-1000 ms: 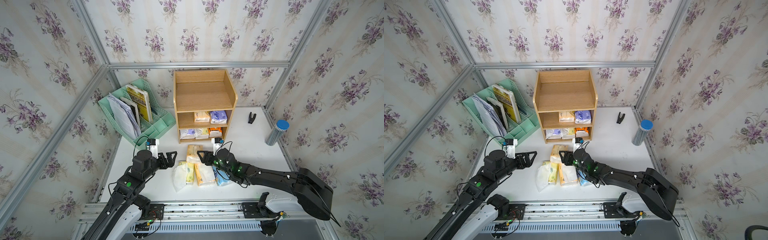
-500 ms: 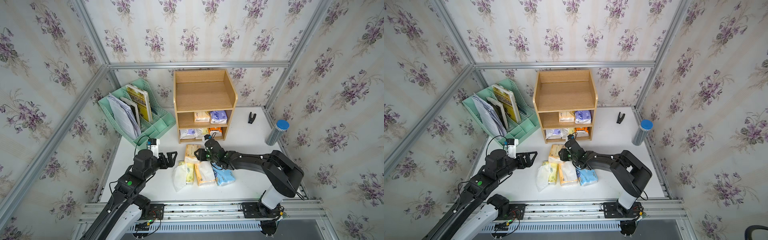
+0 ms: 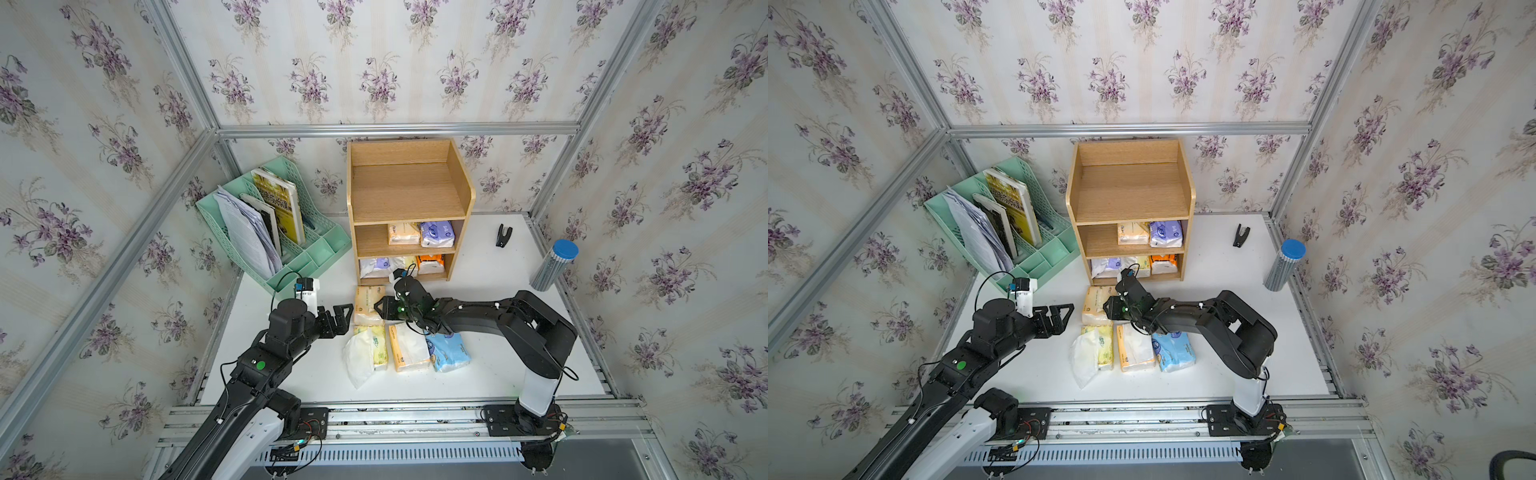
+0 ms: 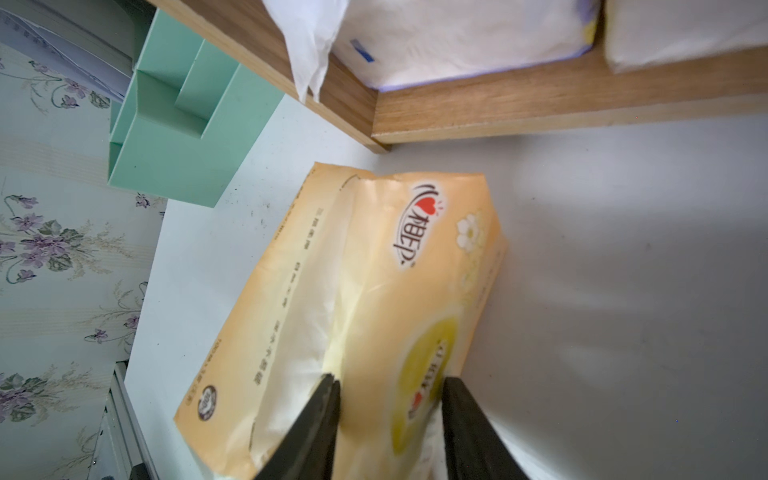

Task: Remove the tissue boxes from the shelf
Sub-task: Adjust the box of tissues at the center of the board.

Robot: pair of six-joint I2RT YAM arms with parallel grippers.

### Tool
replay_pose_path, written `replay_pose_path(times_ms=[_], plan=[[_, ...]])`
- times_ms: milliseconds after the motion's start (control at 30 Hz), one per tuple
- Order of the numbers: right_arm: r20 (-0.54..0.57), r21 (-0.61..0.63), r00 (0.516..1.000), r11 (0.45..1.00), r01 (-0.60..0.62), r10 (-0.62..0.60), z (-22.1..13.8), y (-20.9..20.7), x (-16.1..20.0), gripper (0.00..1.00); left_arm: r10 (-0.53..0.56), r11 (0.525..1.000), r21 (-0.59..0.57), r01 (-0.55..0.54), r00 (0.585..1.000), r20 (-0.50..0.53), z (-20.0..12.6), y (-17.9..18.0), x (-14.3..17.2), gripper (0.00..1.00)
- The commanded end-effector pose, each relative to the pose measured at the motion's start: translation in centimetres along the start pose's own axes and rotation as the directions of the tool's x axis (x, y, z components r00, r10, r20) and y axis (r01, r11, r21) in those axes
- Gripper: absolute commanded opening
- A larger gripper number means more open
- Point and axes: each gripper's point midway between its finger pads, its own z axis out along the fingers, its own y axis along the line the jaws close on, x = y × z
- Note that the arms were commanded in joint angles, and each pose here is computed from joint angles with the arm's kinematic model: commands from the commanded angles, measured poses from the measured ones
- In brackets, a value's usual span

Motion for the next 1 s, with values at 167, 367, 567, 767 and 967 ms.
replay_pose_path(times_ms=[167,367,567,767,967], plan=[[0.02,0.023,0.999,0.999,0.032,-0.032,1.1,0.2,-0.4,0.4,-0.003,1.0,-0.01,0.003,1.0,-0.002,0.4,0.3,0.2,0.99],[0.003,0.086,0.999,0.995,0.042,-0.042,1.0,-1.7,1.8,0.35,-0.01,1.0,-0.027,0.01,1.0,-0.007,0.1,0.7,0.5,0.99],[-0.009,0.059,0.997,0.995,0.076,-0.075,-0.1,-0.4,3.7,0.34,-0.014,1.0,-0.024,0.014,1.0,-0.002,-0.2,0.7,0.6,0.99],[0.0,0.147,0.991,0.98,0.133,-0.134,-1.1,-0.5,4.2,0.32,-0.02,1.0,-0.014,0.02,1.0,0.002,-0.2,0.5,0.5,0.99],[0.078,0.153,0.983,0.977,0.151,-0.164,-2.8,0.8,1.9,0.45,-0.021,1.0,-0.011,0.021,1.0,-0.009,0.4,0.4,0.4,0.99]])
